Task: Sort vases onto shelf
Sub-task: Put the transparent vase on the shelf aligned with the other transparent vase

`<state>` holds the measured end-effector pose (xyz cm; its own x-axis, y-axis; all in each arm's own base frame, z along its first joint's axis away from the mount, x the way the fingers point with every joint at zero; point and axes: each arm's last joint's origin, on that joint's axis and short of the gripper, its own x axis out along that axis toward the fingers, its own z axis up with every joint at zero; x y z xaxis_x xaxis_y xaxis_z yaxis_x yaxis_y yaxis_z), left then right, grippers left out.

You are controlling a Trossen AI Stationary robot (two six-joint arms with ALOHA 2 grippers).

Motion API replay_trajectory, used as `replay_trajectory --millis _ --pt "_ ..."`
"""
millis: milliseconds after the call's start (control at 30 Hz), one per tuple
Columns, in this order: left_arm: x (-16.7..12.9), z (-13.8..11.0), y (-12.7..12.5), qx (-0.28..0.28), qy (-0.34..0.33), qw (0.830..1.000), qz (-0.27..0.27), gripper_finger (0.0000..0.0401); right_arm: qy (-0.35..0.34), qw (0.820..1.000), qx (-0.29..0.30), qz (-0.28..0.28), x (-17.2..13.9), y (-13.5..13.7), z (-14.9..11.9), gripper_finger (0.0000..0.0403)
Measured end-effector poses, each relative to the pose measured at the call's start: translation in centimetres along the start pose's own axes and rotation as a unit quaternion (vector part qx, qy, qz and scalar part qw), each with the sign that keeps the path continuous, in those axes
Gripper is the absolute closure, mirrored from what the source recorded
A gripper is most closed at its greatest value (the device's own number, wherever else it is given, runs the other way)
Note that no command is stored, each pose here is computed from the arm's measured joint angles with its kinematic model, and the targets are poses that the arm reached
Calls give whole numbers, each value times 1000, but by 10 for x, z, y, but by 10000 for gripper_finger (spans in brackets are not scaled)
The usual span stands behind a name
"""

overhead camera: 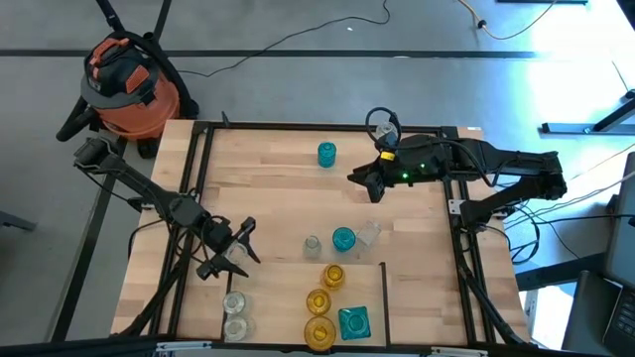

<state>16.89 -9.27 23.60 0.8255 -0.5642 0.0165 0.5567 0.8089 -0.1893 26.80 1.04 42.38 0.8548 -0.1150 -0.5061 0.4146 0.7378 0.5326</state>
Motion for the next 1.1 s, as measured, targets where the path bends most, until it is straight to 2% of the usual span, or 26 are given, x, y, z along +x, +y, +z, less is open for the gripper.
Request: replay_trajectory --millis 533,767,1000,1100 --pt "0 8 -2 -6 -40 999 -15 226 8 1000 5 3 0 -2 1 292" --pt "0 8 -2 -68 -41 997 -19 225 7 1000 5 2 1 -2 1 292" --pt "-1 12 -3 -65 -58 996 -24 225 7 1000 5 3 0 -2 1 292" --pt "-1 12 -3 -47 -59 997 -19 225 7 1000 9 3 0 -2 1 292"
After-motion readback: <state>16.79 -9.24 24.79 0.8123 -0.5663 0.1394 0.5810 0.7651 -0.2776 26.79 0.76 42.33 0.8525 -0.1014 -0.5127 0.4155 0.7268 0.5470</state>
